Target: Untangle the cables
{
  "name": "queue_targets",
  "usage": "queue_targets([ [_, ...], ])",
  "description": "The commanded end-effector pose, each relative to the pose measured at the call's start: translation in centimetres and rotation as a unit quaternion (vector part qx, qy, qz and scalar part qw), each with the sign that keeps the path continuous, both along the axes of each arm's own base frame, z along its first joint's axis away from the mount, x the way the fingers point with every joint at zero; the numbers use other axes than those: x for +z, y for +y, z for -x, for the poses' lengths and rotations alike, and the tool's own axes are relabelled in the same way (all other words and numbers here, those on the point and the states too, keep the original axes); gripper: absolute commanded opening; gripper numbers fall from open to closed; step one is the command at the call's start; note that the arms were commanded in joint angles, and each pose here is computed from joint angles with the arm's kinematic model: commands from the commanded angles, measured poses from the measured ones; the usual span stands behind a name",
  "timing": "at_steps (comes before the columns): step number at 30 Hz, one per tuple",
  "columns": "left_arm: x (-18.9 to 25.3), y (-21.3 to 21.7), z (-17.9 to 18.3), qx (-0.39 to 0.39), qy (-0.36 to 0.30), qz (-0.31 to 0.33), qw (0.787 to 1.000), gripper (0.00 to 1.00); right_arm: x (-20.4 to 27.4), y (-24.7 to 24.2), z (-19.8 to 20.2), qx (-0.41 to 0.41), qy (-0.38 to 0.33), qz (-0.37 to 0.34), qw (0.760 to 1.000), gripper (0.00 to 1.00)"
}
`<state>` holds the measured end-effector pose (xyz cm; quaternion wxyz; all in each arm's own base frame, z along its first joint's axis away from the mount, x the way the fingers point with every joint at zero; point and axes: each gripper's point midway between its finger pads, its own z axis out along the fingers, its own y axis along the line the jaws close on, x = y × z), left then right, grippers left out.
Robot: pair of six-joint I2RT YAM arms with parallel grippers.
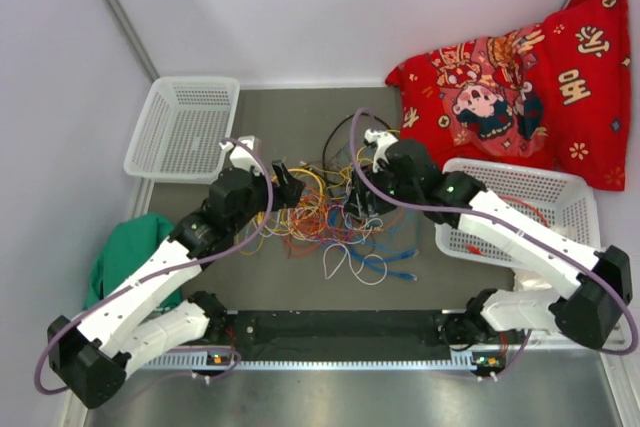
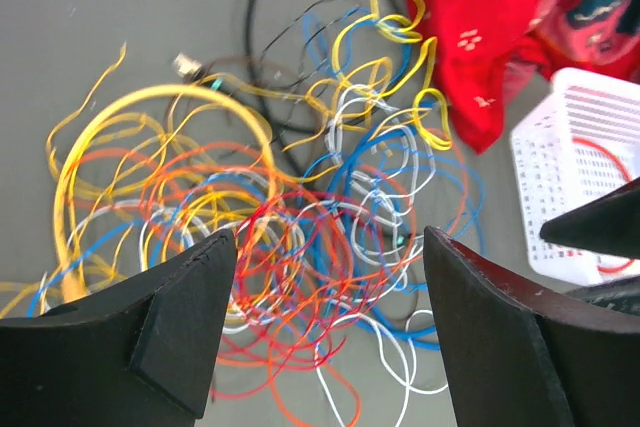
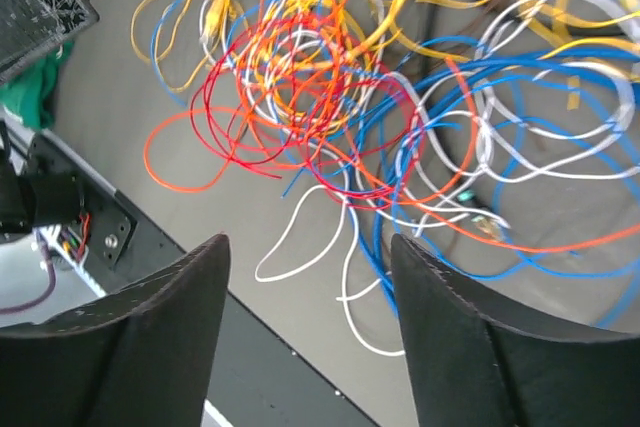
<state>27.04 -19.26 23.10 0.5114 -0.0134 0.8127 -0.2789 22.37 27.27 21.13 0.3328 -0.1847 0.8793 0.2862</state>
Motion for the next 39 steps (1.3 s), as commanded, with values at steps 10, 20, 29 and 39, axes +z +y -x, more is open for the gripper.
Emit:
queue_targets([
  [10,-2.9,6.9,1.3,0.176,0.063,-0.024,0.982,0.83,-2.0,9.8,3.8,0.145,-0.045,-0.005,0.988,0.76],
  [20,-3.6,7.5,1.7,0.183,0.071,-0.032,0.980,0.83,-4.4,13.5,2.6,0.166,-0.067,-0.012,0.984,0.75],
  [29,-3.6,8.1,2.1,0.191,0.071,-0.038,0.978,0.83,-5.3,15.8,0.0,0.141,-0.087,-0.006,0.986,0.18],
  [39,-0.9,8.4,2.0,0.193,0.018,0.002,0.981,0.82,10.8,6.5,-1.2,0.027,-0.234,-0.005,0.972,0.00],
])
